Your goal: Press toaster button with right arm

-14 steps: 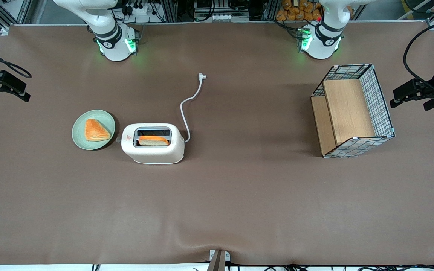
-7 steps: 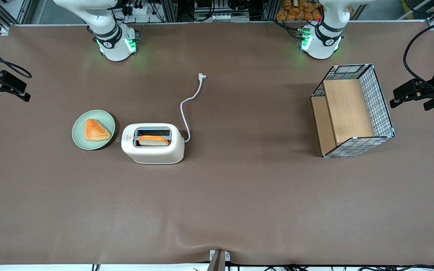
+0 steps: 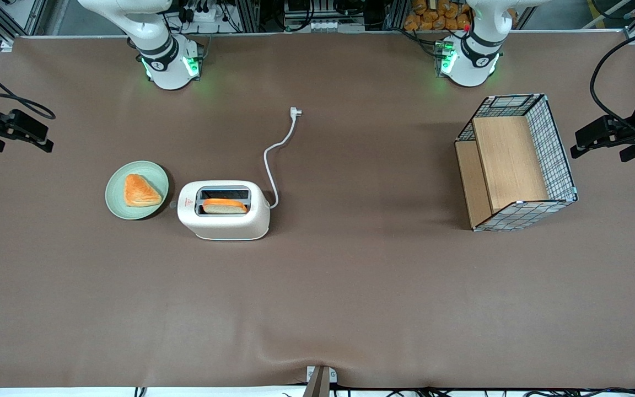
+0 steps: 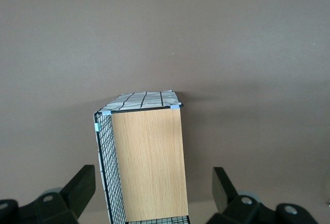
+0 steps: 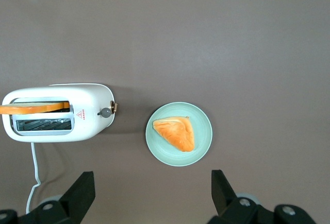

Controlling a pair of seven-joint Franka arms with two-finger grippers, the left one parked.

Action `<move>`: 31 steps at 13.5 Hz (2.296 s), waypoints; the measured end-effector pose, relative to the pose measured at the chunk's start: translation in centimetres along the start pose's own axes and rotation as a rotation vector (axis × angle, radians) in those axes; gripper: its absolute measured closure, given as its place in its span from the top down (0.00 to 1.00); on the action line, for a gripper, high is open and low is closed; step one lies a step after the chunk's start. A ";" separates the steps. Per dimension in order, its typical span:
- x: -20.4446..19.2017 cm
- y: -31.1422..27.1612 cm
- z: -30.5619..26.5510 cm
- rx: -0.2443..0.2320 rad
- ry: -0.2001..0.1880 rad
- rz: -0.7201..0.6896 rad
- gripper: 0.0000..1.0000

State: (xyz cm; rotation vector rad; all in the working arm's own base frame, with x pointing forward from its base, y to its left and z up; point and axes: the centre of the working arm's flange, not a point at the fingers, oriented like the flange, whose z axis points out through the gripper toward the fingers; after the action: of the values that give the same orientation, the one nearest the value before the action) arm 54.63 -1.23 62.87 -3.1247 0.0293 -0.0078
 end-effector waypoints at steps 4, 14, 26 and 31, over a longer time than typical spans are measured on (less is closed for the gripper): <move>0.9 -0.3 1.0 0.000 0.001 -0.005 1.00; 3.7 -2.6 14.6 0.172 -0.225 0.023 0.59; -1.7 -3.5 29.6 0.425 -0.236 0.183 0.01; -1.8 -3.3 31.4 0.493 -0.191 0.161 0.01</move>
State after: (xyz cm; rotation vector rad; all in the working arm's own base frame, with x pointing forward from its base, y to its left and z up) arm 53.06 2.58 31.55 -2.6089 0.2365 0.2460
